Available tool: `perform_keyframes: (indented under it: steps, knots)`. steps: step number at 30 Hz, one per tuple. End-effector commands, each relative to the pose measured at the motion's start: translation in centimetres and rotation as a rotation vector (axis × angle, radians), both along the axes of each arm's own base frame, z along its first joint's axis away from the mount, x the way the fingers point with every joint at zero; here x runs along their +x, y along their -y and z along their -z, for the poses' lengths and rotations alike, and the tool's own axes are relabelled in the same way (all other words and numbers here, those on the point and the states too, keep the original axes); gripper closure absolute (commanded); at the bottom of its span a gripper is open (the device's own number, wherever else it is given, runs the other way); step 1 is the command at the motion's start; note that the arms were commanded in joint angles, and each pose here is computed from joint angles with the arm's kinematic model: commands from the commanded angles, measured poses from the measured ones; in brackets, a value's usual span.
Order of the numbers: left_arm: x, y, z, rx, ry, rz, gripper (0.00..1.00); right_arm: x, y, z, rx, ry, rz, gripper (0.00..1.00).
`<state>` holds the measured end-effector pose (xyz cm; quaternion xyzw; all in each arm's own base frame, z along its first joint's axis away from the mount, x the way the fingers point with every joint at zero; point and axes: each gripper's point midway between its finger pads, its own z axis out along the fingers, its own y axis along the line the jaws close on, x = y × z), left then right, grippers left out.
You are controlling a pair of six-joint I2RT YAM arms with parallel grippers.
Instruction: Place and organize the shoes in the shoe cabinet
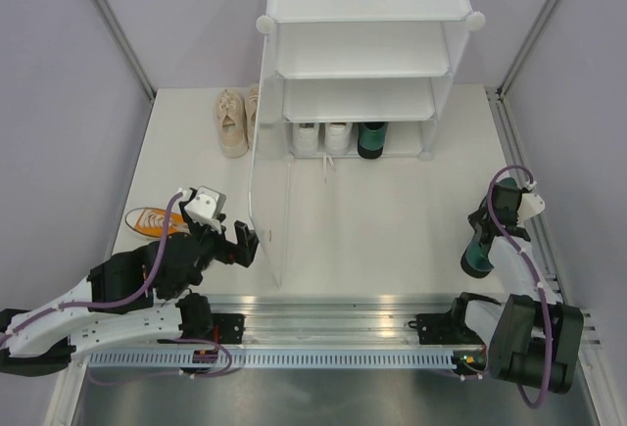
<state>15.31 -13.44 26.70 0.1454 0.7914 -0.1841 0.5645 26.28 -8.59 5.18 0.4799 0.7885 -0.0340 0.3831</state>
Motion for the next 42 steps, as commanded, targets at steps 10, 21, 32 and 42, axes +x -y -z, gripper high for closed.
perform_keyframes:
  steps: [10, 21, 32, 42]
  knots:
    - [0.3, 0.2, -0.4, 0.01, 0.03, 0.006, 0.0, 1.6, -3.2, -3.1, 0.037, 0.157, -0.23, 0.99]
    - [0.7, -0.2, -0.4, 0.022, 0.041, -0.024, 0.0, 4.8, -8.2, -6.2, 0.056, 0.297, -0.497, 0.99]
    - [0.9, -0.7, -0.5, 0.029, 0.05, -0.048, 0.0, 6.9, -12.1, -6.5, 0.072, 0.305, -0.643, 0.99]
    - [0.9, -1.0, -0.5, 0.032, 0.051, -0.057, 0.0, 8.6, -15.4, -9.1, 0.084, 0.372, -0.779, 0.99]
